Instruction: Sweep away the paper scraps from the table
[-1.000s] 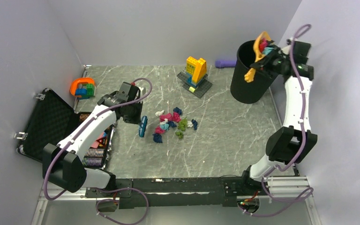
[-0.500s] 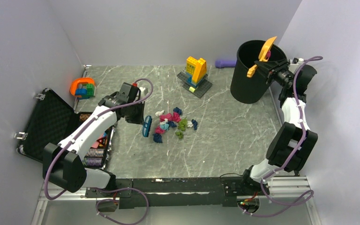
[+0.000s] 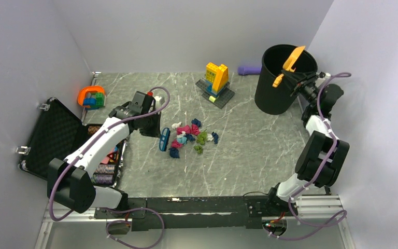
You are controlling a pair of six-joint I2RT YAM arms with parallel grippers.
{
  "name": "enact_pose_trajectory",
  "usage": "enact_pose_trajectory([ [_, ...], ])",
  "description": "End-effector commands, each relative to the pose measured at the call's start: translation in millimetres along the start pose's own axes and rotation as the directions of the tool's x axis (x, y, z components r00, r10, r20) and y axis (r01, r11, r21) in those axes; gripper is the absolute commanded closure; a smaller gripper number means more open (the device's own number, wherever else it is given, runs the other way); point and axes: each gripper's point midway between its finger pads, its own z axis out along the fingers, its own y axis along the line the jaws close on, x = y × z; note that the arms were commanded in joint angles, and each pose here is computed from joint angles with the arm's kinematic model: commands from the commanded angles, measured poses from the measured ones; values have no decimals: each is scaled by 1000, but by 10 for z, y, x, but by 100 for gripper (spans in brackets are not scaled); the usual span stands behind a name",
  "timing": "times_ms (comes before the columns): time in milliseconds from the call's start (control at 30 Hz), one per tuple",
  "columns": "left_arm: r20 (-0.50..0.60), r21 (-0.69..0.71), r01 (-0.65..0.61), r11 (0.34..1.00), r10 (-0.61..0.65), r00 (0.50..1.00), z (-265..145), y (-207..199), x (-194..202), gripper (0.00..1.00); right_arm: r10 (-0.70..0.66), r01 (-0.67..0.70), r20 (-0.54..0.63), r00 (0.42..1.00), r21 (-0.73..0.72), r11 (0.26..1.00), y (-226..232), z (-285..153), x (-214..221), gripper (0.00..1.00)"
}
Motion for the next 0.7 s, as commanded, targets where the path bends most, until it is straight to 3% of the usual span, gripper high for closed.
enact_pose_trajectory([
  [0, 25, 57, -19, 998, 18, 1000, -16, -91, -44, 100, 64, -62, 35, 997, -55, 997, -127, -56, -43, 100],
  [67, 26, 63, -21, 998, 20, 999, -14, -102, -51, 100, 49, -48, 42, 998, -25, 999, -172, -45, -52, 100],
  [233, 48, 57, -29, 998, 27, 999, -38, -97, -93, 100, -137, 137, -4, 991, 72, 988, 46, 104, -27, 100],
  [400, 63, 36, -40, 999, 37, 997, -51, -64, -134, 100, -325, 338, -105, 940, 138, 931, 256, 296, 180, 100],
  [567, 77, -30, -44, 999, 46, 996, -64, 29, -267, 100, -490, 558, -294, 821, 229, 798, 173, 629, 765, 100],
  [667, 64, -85, -40, 996, 45, 997, -96, 85, -406, 100, -575, 720, -458, 678, 255, 646, 3, 818, 1324, 100],
])
